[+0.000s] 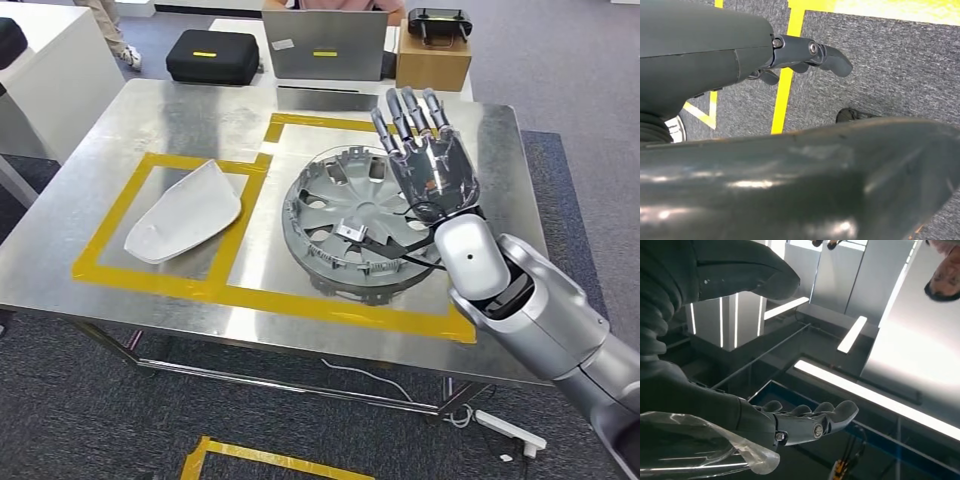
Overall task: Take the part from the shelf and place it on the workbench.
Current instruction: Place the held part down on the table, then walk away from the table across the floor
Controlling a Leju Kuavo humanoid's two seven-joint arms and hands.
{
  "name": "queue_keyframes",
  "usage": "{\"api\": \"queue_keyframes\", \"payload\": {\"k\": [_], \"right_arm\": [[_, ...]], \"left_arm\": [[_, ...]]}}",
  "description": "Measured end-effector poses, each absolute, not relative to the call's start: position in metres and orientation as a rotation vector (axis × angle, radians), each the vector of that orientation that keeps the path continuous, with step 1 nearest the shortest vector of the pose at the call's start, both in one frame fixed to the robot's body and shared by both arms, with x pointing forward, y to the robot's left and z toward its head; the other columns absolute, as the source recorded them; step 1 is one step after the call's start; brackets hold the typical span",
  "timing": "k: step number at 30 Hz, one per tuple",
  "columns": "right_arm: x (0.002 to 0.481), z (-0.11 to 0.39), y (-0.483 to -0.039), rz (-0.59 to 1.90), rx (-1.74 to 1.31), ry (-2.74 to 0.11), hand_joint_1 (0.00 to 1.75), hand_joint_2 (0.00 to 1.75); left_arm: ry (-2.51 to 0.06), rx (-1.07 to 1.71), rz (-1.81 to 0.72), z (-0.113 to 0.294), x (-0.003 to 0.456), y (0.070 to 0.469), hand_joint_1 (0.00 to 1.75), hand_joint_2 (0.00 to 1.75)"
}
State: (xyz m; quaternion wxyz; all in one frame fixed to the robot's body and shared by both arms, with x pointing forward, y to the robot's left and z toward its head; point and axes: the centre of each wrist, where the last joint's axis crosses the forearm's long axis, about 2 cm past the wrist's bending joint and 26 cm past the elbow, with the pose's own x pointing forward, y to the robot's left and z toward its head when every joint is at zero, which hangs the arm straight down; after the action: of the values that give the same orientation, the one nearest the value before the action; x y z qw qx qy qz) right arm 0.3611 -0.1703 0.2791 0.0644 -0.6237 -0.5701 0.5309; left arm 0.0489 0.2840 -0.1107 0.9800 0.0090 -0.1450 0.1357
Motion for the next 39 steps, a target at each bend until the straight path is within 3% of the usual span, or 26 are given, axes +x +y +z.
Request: {"api": "queue_keyframes", "payload": {"k": [7, 21, 39], "right_arm": [[0.345, 0.281, -0.179, 1.06, -1.959, -1.988, 0.0, 1.75], [0.319, 0.312, -0.207, 0.867, -1.966, -2.225, 0.0, 1.75], [0.313, 0.292, -0.22, 0.873, -1.925, -2.207, 0.0, 1.75]], "left_arm": [[-0.302, 0.014, 0.234, -0.11, 0.055, 0.281, 0.0, 0.0], [-0.315, 0.031, 0.207, -0.108, 0.067, 0.275, 0.0, 0.0], [-0.321, 0.027, 0.21, -0.107, 0.07, 0.265, 0.0, 0.0]]}}
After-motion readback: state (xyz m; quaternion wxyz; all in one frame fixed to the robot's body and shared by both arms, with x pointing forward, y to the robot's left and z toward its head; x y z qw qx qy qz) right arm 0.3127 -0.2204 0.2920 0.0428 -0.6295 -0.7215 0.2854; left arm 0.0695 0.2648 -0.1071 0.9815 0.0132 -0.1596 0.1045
